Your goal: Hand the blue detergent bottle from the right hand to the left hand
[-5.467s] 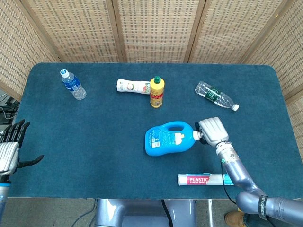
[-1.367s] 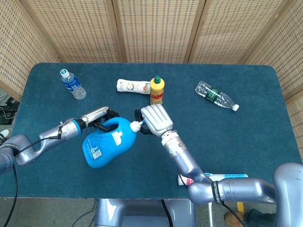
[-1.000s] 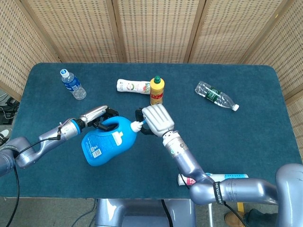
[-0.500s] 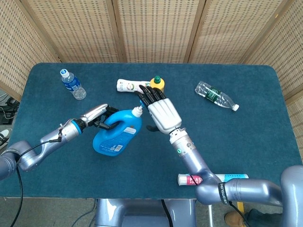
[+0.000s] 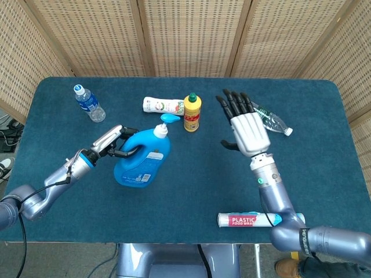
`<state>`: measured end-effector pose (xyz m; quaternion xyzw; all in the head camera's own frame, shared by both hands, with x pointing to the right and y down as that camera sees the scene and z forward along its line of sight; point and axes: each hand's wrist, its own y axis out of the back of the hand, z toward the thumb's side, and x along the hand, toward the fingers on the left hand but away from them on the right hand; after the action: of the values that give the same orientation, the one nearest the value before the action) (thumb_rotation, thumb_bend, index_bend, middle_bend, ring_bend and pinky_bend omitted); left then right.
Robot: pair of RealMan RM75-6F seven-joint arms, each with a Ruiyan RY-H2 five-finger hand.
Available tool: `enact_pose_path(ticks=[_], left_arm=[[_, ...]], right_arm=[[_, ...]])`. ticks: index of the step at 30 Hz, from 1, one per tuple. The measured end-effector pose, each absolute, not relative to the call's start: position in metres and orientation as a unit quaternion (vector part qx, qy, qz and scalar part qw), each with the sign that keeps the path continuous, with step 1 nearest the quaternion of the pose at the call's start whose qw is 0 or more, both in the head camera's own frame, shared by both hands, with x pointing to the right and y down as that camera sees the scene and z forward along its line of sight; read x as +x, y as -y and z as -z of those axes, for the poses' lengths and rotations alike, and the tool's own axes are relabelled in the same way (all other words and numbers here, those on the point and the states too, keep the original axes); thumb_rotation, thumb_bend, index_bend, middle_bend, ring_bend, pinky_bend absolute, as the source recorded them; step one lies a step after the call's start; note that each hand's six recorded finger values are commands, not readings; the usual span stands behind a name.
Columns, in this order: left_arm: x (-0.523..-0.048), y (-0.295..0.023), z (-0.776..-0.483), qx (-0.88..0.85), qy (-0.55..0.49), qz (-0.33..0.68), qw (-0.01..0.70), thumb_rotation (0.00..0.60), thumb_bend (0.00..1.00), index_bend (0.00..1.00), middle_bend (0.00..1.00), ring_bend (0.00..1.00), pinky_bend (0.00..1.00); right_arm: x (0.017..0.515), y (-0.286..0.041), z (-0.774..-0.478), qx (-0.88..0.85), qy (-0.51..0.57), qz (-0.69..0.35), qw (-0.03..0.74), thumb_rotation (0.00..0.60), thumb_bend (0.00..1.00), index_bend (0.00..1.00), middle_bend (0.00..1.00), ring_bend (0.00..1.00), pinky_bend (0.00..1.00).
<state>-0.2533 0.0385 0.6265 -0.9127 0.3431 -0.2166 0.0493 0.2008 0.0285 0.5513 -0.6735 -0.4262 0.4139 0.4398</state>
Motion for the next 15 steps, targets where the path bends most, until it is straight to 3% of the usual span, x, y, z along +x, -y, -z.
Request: enact_pose_path(ticks=[9,15], left_arm=[[-0.259,-0.059,-0.616,-0.906,-0.402,0.123,0.052,0.600,0.95,0.87,0.79,0.60,0.83],[-0.254,-0.084,-0.618,-0.903,-0.418,0.072,0.062,0.600,0.97,0.87,0.80,0.60,0.83]], right_arm=[[0.303,-0.039,-0.575,-0.639,0.462,-0.451,0.418,0.600,0.00,0.00,0.00,0.00,0.06],[0.355,-0.063,-0.595,-0.625,0.459,-0.492,0.395,0.600,0.00,0.00,0.00,0.00,0.00]])
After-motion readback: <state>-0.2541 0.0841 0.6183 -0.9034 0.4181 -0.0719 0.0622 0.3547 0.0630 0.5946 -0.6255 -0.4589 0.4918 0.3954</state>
